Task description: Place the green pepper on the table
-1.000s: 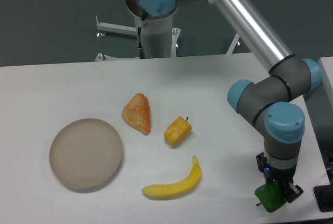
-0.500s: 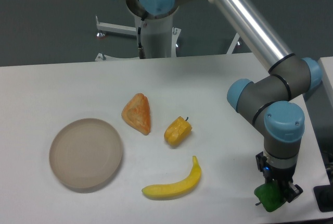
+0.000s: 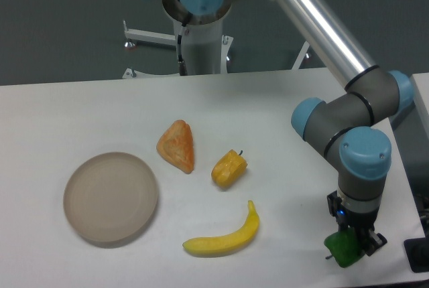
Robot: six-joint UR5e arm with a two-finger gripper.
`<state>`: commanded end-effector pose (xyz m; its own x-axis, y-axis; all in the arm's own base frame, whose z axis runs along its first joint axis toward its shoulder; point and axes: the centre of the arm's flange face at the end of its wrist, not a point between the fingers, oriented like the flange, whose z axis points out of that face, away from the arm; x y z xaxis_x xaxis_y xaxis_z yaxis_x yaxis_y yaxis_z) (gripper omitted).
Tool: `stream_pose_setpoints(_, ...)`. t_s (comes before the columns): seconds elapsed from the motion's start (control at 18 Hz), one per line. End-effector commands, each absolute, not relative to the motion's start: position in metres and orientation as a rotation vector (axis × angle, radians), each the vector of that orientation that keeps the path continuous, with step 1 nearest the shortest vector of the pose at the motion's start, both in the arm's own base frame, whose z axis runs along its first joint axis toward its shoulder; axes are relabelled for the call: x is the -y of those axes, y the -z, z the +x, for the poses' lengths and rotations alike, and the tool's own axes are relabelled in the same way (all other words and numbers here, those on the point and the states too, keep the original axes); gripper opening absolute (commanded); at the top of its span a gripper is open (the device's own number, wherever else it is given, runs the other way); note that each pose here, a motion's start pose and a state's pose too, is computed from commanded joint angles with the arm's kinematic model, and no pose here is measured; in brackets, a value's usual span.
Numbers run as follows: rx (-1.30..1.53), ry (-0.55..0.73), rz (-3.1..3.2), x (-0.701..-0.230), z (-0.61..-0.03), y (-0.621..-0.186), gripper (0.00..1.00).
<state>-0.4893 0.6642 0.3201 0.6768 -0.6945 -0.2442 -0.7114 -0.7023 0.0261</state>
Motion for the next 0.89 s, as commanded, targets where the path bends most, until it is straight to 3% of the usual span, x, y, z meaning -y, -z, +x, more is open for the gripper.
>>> stream_pose_setpoints(0.33, -1.212, -0.204, -2.832, -0.609, -0.455, -0.306, 0.44)
stream_pose_setpoints(0.5, -1.192, -0.127, -2.797, -0.601, -0.438, -0.288, 0.44)
stream_pose_setpoints(0.89, -1.127, -0.084, -2.759, -0.598, -0.435, -0.273, 0.44)
